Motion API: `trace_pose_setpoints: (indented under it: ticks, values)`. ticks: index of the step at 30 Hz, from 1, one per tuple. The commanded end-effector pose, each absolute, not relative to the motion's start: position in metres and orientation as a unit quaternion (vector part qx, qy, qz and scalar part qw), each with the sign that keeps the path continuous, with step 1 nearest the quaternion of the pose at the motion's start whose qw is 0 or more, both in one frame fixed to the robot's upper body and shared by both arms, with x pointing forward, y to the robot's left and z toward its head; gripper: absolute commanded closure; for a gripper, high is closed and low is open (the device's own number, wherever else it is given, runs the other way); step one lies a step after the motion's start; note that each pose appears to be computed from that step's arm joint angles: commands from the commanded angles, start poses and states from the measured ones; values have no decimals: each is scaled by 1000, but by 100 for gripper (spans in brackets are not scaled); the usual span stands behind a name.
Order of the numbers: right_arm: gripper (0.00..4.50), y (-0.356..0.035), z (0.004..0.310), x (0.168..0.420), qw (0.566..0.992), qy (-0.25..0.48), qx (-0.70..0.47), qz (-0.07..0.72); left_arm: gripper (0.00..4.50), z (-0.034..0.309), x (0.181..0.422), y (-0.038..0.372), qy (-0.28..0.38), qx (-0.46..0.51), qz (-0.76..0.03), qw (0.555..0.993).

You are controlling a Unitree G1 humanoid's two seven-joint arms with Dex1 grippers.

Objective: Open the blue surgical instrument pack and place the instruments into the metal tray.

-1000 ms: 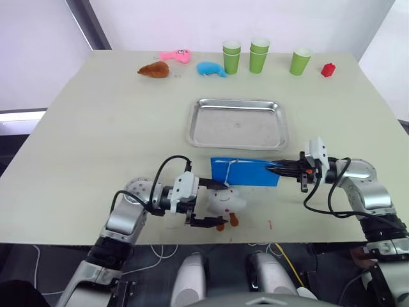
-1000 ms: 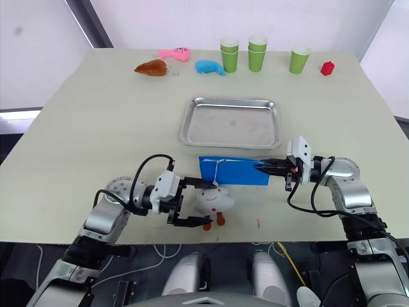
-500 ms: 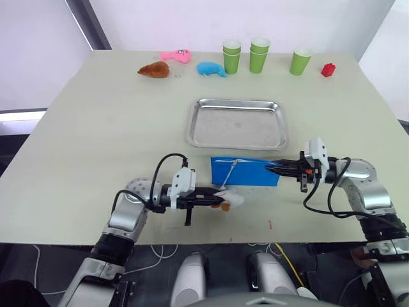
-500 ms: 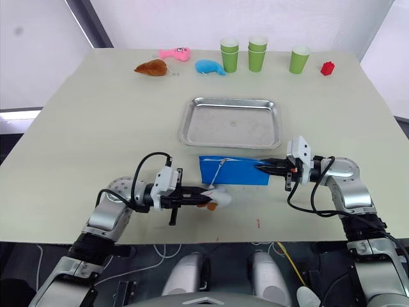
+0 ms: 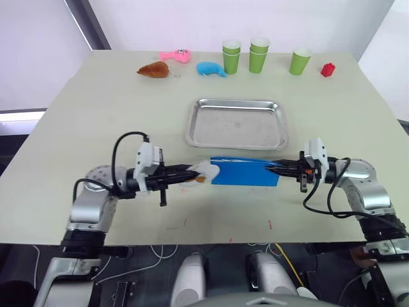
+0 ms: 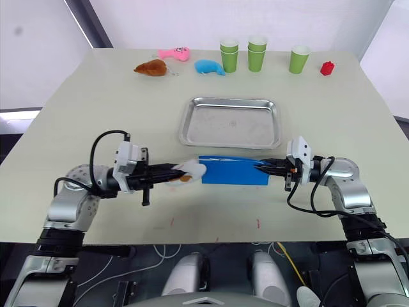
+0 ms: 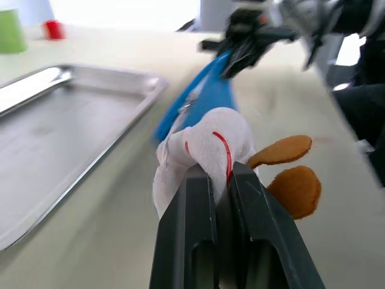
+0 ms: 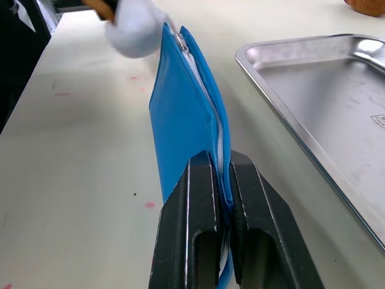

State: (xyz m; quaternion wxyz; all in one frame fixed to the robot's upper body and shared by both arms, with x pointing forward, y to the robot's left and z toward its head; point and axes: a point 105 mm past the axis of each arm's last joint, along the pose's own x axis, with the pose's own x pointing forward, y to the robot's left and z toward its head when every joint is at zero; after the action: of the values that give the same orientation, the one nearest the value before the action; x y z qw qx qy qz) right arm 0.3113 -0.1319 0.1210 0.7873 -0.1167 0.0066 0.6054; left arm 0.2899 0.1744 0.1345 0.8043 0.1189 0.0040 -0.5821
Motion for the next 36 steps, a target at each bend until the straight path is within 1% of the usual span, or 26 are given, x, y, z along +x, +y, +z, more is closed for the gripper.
trace_pose_setpoints:
  ticks: [1, 5, 11, 18, 23, 26, 30, 36]
  values:
    - [450, -132, 116, 311, 786, 15, -119, 606, 437, 144, 298, 196, -13, 147, -542, 828]
    - [450, -132, 115, 311, 785, 15, -119, 607, 437, 141, 301, 210, -10, 162, -522, 838]
    - [450, -133, 115, 312, 786, 15, -120, 607, 437, 129, 296, 220, 26, 161, -519, 839]
    - [450, -132, 117, 310, 782, 10, -114, 613, 437, 96, 278, 215, 85, 157, -542, 821]
    - [450, -130, 122, 305, 772, 1, -94, 629, 437, 71, 274, 225, 129, 167, -531, 821]
    - [450, -129, 126, 305, 770, -4, -85, 632, 437, 58, 272, 234, 156, 190, -533, 810]
    - [450, -125, 139, 304, 769, -24, -61, 635, 437, 55, 277, 234, 153, 178, -532, 814]
    - [450, -124, 154, 306, 775, -47, -12, 630, 437, 49, 277, 234, 150, 176, -536, 812]
